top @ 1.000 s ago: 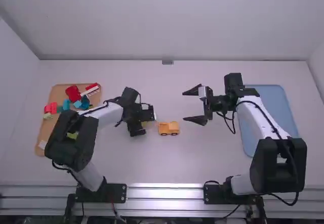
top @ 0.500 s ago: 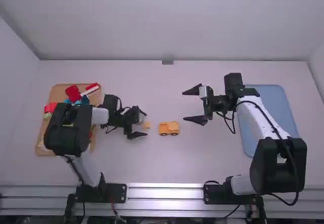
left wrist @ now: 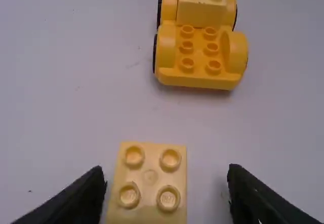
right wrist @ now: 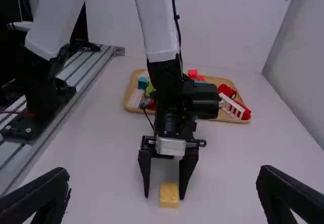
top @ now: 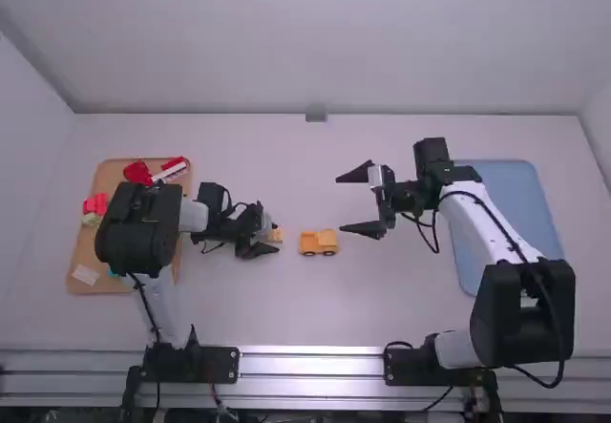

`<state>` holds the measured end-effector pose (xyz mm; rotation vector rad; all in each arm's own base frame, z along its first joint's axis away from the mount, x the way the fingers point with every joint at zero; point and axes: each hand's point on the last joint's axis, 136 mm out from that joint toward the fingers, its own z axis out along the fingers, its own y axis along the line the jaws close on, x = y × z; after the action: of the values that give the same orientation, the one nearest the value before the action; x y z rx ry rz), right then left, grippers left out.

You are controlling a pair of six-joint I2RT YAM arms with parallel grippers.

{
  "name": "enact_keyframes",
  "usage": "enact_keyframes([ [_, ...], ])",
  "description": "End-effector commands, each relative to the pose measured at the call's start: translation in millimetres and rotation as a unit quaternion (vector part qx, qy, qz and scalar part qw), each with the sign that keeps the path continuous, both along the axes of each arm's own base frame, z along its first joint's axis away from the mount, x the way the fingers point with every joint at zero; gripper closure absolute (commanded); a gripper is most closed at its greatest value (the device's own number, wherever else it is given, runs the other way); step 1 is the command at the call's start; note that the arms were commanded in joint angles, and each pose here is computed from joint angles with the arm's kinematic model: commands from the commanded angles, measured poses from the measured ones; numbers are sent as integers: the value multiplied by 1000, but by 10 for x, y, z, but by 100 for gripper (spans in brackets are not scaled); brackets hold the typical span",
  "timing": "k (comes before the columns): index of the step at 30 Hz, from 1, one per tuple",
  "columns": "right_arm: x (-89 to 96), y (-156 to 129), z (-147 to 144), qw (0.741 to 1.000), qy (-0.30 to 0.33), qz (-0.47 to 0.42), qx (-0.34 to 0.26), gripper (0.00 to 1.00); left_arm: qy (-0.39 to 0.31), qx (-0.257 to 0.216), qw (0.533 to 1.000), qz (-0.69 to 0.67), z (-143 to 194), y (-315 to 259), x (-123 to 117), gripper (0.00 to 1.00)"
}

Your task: Assemble lego blocks to make yellow taxi

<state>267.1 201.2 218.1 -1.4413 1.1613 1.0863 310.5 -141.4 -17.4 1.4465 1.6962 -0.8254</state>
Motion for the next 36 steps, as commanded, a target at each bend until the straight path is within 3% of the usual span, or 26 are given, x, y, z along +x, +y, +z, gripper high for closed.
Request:
enact_keyframes([
  [1, -27, -7, 35, 1000, -8, -2, -4, 1, 17, 22, 1000, 5, -133, 38, -81, 42],
  [7, -20, -16, 31, 1000, -8, -4, -5, 1, 11, 36, 999, 16, -218, 107, -117, 58],
  [18, 18, -72, 19, 1000, -6, -15, -9, 1, 16, 27, 999, 26, -217, 96, -123, 59],
  [22, 58, -83, -299, 995, -12, -28, -99, 1, 50, 21, 997, 47, -158, 93, -31, 74],
  [26, -6, -56, -592, 990, -15, -24, -138, 1, 71, 20, 996, 41, -74, 96, -28, 88],
  [36, 53, -156, -1210, 985, 56, -121, -113, 1, 47, 1, 999, 2, 392, -28, -185, 84],
])
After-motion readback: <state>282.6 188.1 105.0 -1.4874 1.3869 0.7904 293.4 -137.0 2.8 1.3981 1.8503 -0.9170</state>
